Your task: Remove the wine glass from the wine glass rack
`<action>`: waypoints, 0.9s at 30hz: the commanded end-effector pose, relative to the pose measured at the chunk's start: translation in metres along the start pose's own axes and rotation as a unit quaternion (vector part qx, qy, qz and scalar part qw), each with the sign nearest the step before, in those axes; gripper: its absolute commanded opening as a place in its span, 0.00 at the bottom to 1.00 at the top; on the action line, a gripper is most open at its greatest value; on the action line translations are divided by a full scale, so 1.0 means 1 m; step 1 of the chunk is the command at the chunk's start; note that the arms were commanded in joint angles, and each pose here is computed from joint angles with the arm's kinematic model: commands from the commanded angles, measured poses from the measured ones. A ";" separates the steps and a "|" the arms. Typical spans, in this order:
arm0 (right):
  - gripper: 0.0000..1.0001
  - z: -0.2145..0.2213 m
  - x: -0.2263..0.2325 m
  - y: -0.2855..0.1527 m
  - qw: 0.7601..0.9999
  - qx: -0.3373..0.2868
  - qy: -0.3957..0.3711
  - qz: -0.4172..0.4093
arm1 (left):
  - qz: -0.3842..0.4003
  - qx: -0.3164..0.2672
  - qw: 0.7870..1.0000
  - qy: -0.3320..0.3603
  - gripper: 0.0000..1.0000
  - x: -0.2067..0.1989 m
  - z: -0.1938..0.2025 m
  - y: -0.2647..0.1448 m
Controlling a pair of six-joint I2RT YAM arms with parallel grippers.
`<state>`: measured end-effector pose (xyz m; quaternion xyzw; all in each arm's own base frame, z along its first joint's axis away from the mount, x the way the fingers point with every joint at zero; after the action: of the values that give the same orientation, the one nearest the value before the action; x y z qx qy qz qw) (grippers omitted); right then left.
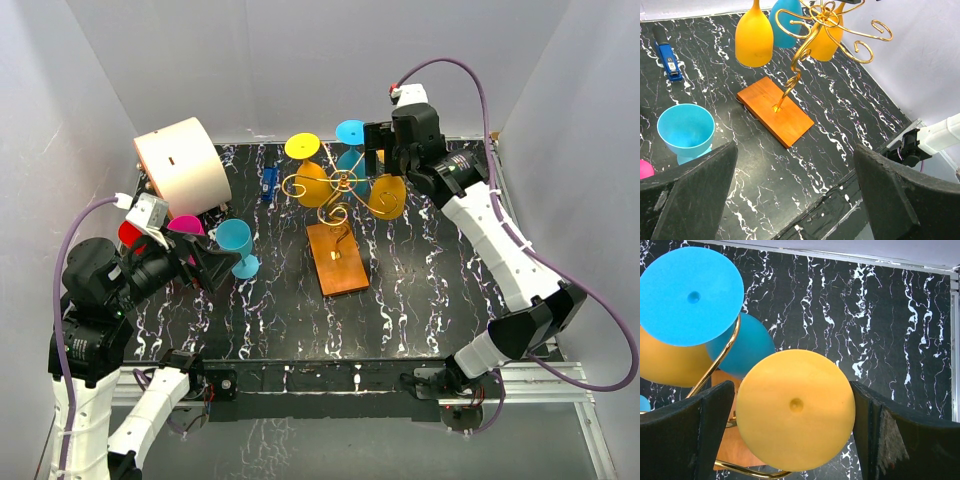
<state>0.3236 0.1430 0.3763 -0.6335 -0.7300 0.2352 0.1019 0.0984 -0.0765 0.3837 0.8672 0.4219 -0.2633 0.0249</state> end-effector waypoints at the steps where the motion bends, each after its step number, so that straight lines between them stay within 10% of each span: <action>1: 0.91 -0.017 -0.007 -0.013 0.999 -0.046 0.013 0.007 | 0.008 0.004 1.000 -0.001 0.99 -0.002 0.000 0.001; 27: 0.68 -0.019 -0.015 -0.054 0.996 -0.079 0.005 -0.031 | 0.008 0.003 1.000 -0.004 0.99 -0.003 -0.003 0.002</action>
<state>0.2989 0.1311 0.4030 -0.6328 -0.7438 0.1980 0.0841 0.0990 -0.0767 0.3834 0.8662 0.4220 -0.2665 0.0250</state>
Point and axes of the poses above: each gripper's point midway between its finger pads, its own y axis out along the fingers, its own x axis along the line the jaws close on, z = x × y, the point moved 8 cm from there along -y, back along the fingers, and after that the axes turned 8 degrees about -y, right-handed, at the moved point
